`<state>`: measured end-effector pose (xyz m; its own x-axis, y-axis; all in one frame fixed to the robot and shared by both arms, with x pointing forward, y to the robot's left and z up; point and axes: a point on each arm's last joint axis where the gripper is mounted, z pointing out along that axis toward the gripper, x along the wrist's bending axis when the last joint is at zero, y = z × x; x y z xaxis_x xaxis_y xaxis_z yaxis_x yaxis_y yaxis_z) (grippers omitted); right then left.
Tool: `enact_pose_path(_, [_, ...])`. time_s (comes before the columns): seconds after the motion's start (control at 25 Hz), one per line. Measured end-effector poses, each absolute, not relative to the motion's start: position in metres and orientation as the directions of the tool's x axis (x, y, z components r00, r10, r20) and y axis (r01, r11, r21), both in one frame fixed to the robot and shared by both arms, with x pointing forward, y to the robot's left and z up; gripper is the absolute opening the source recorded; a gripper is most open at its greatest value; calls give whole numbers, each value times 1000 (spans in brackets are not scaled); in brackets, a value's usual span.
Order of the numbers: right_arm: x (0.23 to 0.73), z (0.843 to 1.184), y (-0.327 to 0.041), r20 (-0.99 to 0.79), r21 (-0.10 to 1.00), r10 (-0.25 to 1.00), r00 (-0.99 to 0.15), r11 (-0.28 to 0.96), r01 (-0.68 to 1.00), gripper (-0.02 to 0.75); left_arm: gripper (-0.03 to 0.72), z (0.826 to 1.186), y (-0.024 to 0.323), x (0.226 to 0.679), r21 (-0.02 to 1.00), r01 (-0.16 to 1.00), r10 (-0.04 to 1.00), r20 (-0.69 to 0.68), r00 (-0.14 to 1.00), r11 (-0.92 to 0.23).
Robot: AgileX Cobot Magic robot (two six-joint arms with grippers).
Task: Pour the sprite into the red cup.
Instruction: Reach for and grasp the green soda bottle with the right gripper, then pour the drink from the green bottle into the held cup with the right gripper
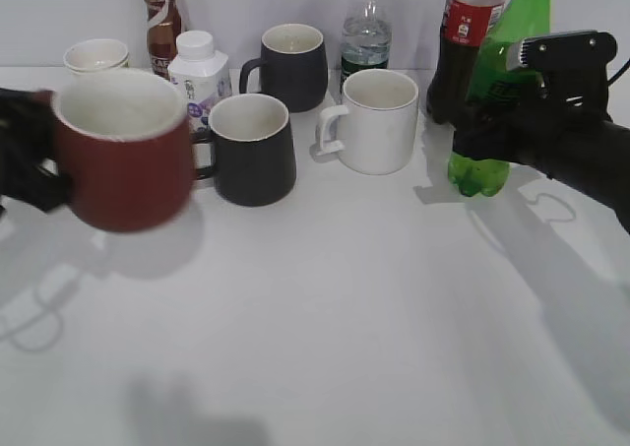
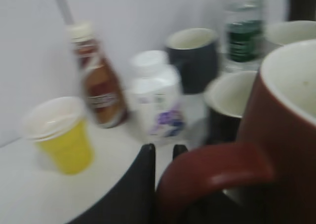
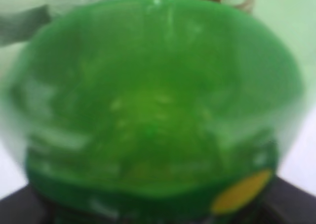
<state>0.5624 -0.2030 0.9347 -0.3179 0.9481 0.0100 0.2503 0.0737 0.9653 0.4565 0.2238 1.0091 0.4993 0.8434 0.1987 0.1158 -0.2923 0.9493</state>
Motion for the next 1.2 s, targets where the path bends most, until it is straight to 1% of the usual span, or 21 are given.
enact_pose_path(0.04, [562, 935, -203, 10, 966, 948, -318, 73, 249, 440, 76, 1009, 217, 454, 947, 112, 827, 200, 526, -301])
enact_pose_path(0.28, [561, 939, -203, 9, 966, 948, -317, 73, 248, 437, 76, 1006, 183, 437, 941, 74, 726, 203, 657, -330])
enact_pose_path(0.4, [557, 954, -204, -13, 973, 943, -333, 88, 212, 437, 76, 997, 174, 437, 933, 97, 703, 189, 686, -345])
enact_pose_path(0.48, [553, 968, -201, -78, 977, 922, -379, 146, 154, 437, 76, 988, 171, 442, 933, 133, 709, 155, 688, -333])
enact_pose_path(0.56, [549, 981, -196, -175, 967, 875, -452, 239, 89, 437, 76, 978, 167, 447, 940, 165, 723, 110, 682, -299])
enact_pose_path(0.72, [549, 995, -185, -338, 919, 760, -555, 394, -19, 437, 76, 961, 159, 457, 955, 170, 714, 57, 697, -242])
enact_pose_path(0.84, [554, 1004, -180, -415, 888, 701, -580, 452, -88, 437, 76, 951, 155, 461, 957, 178, 708, 38, 705, -229])
enact_pose_path(0.96, [559, 1014, -176, -516, 830, 616, -596, 532, -169, 437, 76, 947, 153, 464, 954, 189, 708, 33, 706, -233])
enact_pose_path(1.2, [561, 1022, -169, -622, 752, 494, -607, 593, -287, 437, 76, 958, 147, 474, 967, 145, 706, 48, 706, -211])
